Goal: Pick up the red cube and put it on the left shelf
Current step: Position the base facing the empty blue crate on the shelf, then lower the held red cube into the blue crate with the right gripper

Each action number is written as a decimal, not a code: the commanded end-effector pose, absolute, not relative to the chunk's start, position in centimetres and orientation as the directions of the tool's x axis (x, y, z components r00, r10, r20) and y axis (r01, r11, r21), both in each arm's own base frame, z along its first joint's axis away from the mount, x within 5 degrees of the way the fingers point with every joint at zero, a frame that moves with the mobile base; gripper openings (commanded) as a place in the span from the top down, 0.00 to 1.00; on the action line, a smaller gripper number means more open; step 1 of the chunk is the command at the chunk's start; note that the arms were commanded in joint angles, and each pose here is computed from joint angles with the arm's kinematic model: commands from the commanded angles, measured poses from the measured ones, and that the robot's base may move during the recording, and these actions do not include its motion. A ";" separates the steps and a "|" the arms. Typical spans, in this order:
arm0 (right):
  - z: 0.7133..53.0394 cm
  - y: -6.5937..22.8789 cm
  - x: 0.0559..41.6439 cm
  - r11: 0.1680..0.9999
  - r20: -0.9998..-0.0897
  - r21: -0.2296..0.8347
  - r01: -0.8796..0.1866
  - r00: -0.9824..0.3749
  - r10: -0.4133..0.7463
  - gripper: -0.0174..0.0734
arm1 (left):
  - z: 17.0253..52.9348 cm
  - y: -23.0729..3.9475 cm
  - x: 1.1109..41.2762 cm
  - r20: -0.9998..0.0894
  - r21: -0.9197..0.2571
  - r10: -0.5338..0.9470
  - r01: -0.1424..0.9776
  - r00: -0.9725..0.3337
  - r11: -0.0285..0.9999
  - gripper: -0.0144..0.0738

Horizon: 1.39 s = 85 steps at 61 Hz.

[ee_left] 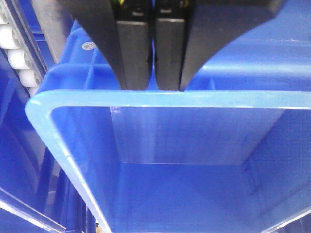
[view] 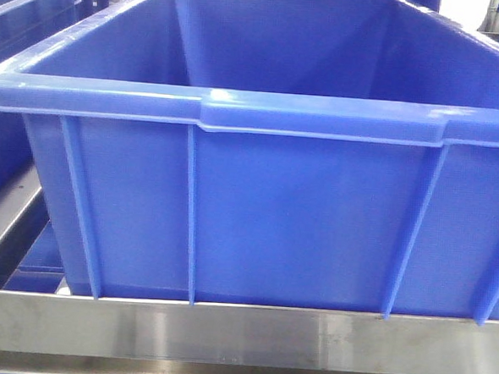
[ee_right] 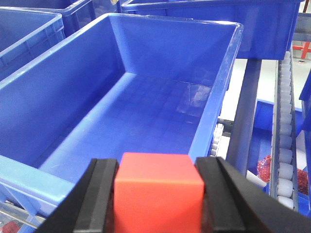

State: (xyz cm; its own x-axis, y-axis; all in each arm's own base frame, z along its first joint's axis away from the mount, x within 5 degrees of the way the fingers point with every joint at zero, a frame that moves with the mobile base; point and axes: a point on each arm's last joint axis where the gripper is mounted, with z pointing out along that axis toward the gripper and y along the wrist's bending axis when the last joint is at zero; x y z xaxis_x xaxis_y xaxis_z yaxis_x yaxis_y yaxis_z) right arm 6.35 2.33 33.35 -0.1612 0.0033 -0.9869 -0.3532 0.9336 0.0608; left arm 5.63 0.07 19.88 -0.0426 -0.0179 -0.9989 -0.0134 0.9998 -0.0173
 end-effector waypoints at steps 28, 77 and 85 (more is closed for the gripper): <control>41.3 6.5 12.9 0.899 -0.984 -0.037 -0.436 -0.143 -0.110 0.72 | 20.0 0.0 5.6 -0.999 -0.025 -0.025 -0.005 0.036 1.000 0.72; 31.5 23.0 34.5 0.864 -0.591 -0.024 -0.502 -0.690 -0.417 0.72 | 20.0 0.0 5.6 -0.999 -0.025 -0.025 -0.005 0.036 1.000 0.72; 29.4 23.9 35.8 0.864 -0.551 -0.028 -0.502 -0.714 -0.433 0.72 | 20.0 0.0 5.6 -0.999 -0.025 -0.025 -0.005 0.036 1.000 0.72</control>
